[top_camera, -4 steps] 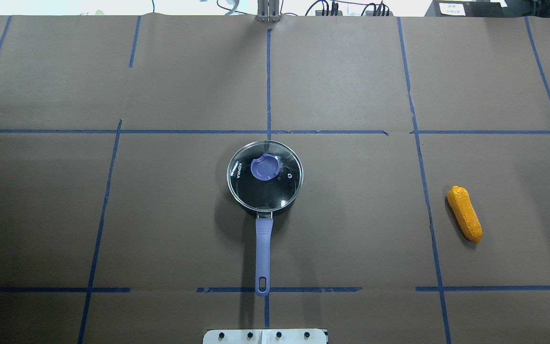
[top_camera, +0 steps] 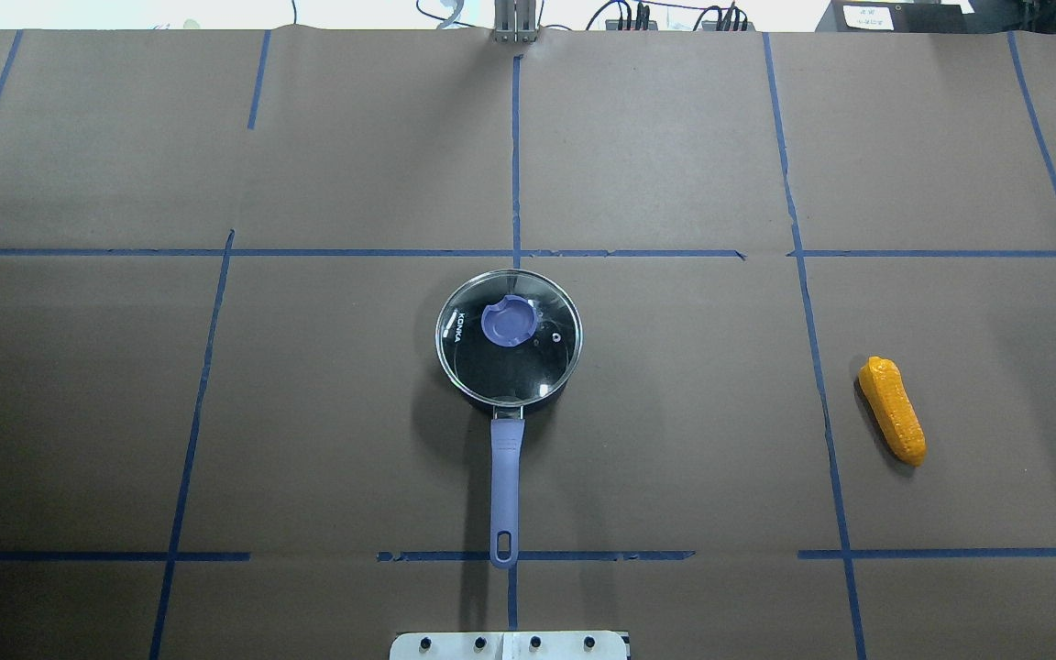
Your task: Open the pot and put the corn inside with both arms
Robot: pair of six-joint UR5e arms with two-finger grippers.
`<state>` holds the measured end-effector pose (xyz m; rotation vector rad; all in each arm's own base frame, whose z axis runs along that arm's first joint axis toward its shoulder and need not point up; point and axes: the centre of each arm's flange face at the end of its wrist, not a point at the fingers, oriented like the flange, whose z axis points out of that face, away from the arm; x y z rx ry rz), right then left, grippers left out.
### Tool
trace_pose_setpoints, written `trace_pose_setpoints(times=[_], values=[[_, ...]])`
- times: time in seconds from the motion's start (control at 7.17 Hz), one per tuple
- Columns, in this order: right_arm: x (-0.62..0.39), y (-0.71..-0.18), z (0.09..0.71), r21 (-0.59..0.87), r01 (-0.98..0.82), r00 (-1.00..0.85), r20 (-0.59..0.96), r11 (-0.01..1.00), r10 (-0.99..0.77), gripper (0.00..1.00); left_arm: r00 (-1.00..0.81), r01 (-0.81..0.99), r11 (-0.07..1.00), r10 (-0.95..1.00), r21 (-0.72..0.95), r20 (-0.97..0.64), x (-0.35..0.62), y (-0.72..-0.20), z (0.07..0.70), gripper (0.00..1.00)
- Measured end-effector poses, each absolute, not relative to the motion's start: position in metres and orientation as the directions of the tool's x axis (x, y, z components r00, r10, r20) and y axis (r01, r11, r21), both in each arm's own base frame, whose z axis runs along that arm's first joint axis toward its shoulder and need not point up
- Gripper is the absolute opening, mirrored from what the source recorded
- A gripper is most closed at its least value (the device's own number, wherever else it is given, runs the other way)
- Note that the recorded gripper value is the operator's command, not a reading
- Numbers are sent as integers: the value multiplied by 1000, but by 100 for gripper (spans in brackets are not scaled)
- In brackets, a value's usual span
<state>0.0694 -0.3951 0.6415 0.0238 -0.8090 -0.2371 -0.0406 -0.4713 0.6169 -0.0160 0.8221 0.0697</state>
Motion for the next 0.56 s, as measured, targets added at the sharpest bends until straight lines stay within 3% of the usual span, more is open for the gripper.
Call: trace_pose_setpoints(times=[0.56], values=[[70,-399,637,121,203,669,707,972,-228,100,674,-49,999,43,14,-738,-40,-472,607,100]])
